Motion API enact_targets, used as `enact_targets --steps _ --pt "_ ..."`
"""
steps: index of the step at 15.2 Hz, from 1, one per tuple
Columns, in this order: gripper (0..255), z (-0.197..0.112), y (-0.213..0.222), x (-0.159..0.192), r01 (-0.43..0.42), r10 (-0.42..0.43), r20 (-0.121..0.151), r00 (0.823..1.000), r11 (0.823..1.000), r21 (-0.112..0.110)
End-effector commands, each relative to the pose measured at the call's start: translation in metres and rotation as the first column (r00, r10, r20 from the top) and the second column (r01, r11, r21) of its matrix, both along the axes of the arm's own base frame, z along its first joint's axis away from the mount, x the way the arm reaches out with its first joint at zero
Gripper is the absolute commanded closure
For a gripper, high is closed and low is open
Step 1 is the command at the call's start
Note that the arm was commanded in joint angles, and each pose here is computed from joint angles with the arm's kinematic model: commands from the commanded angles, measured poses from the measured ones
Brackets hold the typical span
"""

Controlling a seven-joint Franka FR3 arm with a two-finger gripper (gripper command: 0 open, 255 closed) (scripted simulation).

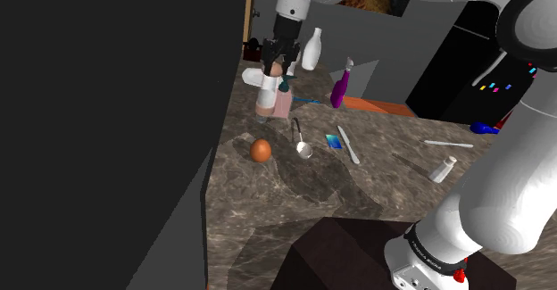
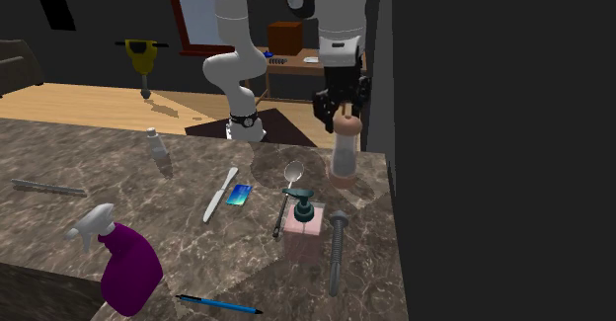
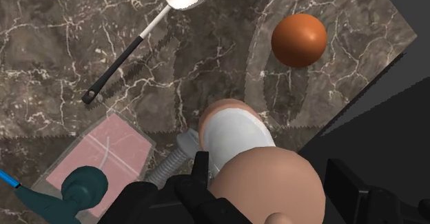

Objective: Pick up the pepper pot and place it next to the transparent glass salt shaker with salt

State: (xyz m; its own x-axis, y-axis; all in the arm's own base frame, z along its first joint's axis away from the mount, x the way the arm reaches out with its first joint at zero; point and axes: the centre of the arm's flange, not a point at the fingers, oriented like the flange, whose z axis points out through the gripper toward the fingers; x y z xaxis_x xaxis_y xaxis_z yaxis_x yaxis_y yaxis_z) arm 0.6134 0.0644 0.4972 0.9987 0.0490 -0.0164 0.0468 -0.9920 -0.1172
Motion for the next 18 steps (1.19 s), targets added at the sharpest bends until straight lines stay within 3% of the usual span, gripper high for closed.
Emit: enact_targets --steps 1,18 --pt "255 0.012 0.000 -0.001 0.000 0.000 0.000 1.000 1.000 0.000" --pt "255 0.102 0.000 -0.001 0.000 0.000 0.000 1.000 1.000 0.000"
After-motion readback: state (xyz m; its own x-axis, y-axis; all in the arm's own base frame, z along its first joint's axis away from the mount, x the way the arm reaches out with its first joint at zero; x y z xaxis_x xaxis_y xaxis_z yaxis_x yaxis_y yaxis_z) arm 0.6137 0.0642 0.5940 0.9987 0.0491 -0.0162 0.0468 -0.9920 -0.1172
